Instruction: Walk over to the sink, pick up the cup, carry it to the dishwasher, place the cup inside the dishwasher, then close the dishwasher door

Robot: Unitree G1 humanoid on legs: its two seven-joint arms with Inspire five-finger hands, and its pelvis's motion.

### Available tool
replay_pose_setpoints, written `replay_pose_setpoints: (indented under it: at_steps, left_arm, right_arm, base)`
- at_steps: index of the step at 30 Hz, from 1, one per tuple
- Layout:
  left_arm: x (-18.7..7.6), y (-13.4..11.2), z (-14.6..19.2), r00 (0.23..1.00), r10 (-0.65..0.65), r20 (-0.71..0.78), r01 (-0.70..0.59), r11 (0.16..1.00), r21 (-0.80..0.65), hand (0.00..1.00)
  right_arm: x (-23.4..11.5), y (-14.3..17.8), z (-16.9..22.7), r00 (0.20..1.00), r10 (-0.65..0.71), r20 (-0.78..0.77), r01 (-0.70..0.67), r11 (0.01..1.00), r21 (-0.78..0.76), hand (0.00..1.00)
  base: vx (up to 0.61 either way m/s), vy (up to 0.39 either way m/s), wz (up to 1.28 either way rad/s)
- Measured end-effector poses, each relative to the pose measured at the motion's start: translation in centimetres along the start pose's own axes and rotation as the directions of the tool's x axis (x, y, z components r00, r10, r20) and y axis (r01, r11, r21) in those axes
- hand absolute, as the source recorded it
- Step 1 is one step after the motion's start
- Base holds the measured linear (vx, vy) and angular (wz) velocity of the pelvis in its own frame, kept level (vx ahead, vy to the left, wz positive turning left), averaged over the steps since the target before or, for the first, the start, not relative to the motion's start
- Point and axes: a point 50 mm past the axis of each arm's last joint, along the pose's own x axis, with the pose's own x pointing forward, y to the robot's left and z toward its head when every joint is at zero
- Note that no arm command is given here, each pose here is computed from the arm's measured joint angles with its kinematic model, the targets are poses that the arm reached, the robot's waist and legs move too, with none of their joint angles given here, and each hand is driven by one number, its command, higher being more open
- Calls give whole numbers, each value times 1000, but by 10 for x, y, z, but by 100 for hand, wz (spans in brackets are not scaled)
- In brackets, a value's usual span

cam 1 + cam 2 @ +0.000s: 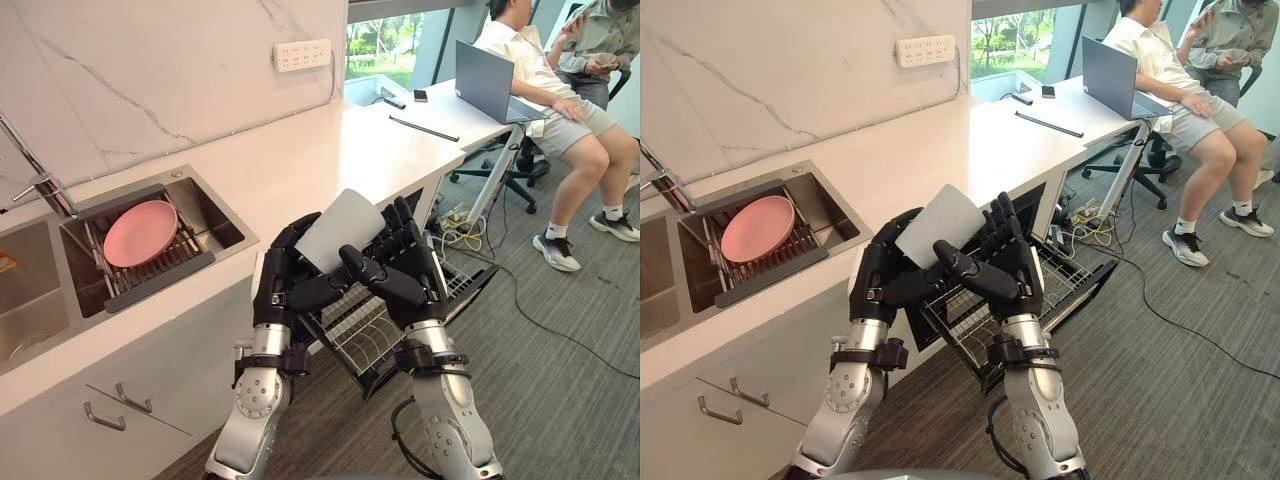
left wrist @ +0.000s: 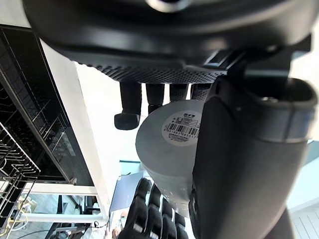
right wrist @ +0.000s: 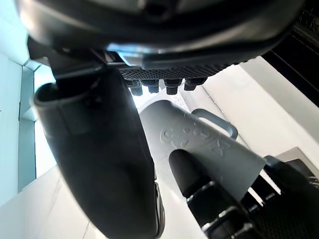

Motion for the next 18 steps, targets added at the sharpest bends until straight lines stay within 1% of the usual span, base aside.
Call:
replay_pose_setpoints:
  at_steps: [7, 12, 18]
  left_arm:
    - [1, -6, 1, 1000, -22, 5, 22, 1000, -8, 0]
    - [-1, -12, 0, 999, -43, 2, 43, 999, -15, 0]
    - [-1, -13, 1, 999, -36, 6, 36, 999, 2, 0]
  right_arm:
    - [0, 1, -4, 1000, -8, -12, 9, 996, 84, 100]
    - [-1, -1, -8, 1000, -22, -21, 24, 995, 95, 100]
    - [-2, 0, -12, 999, -31, -27, 35, 986, 165, 100]
  base:
    - [0, 0, 0]
    - [0, 0, 0]
    - [0, 0, 0]
